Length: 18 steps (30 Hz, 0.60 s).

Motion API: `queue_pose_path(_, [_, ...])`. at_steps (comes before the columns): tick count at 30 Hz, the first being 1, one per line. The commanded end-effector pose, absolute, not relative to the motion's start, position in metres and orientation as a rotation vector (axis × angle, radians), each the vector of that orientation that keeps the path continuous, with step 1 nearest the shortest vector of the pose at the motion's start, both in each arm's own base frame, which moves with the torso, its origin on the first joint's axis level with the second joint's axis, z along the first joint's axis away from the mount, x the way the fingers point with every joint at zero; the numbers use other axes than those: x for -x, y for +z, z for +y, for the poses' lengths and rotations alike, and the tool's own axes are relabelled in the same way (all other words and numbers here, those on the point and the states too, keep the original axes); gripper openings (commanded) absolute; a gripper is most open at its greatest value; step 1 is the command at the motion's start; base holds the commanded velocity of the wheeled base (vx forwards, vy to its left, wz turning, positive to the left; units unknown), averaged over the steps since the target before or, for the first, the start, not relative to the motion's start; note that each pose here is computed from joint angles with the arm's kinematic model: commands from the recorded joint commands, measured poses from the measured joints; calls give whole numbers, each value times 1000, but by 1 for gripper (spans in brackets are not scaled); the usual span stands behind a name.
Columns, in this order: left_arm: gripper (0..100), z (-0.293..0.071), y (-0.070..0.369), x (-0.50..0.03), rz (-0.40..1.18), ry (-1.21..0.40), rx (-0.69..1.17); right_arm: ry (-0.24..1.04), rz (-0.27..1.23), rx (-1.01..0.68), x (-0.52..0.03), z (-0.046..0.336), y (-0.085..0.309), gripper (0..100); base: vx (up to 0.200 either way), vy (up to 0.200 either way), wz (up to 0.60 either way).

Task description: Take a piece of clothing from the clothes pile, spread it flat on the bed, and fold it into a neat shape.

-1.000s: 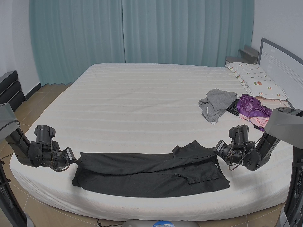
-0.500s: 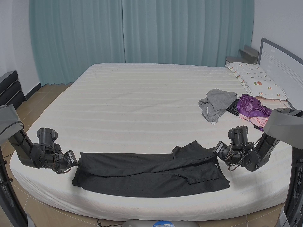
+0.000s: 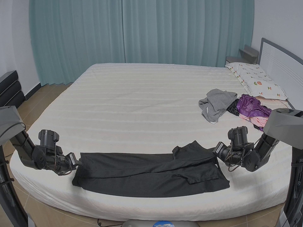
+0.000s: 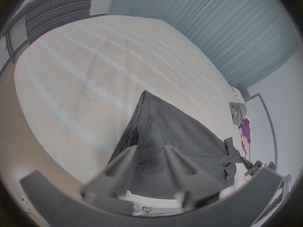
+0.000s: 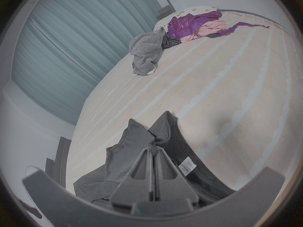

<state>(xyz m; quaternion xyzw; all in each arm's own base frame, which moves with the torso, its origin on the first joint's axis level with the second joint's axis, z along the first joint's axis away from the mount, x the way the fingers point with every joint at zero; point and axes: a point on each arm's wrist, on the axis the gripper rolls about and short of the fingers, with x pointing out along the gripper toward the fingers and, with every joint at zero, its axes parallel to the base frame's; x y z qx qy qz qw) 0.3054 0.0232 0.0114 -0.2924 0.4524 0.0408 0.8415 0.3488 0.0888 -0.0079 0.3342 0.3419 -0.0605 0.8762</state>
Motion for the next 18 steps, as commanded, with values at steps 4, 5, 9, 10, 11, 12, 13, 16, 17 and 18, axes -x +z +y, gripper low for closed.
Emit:
queue_pose_path(4, [100,20,4,-306,978,83,612,-131,718,-696,-349,88,-10,0,0,0,0])
queue_pose_path(5, [100,20,5,-305,977,81,611,-132,718,-698,-349,88,-10,0,0,0,0])
queue_pose_path(9, [100,18,4,-304,978,75,606,-130,719,-696,-349,89,-10,0,0,0,0])
queue_pose_path(10, [100,15,5,-305,978,69,606,-130,719,-697,-349,89,-10,0,0,0,0])
queue_pose_path(11, [100,13,5,-305,980,65,607,-130,719,-696,-349,89,-10,0,0,0,0])
queue_pose_path(12, [100,11,5,-305,979,63,607,-130,720,-696,-349,89,-11,0,0,0,0])
queue_pose_path(13, [100,8,5,-305,983,55,603,-130,719,-696,-349,89,-10,0,0,0,0])
queue_pose_path(16, [100,1,2,-304,999,46,586,-130,720,-696,-349,89,-11,0,0,0,0])
queue_pose_path(17, [100,0,0,-303,1008,45,582,-130,720,-696,-349,89,-11,0,0,0,0])
queue_pose_path(18, [100,-1,-1,-303,1013,43,579,-131,720,-697,-349,89,-11,0,0,0,0])
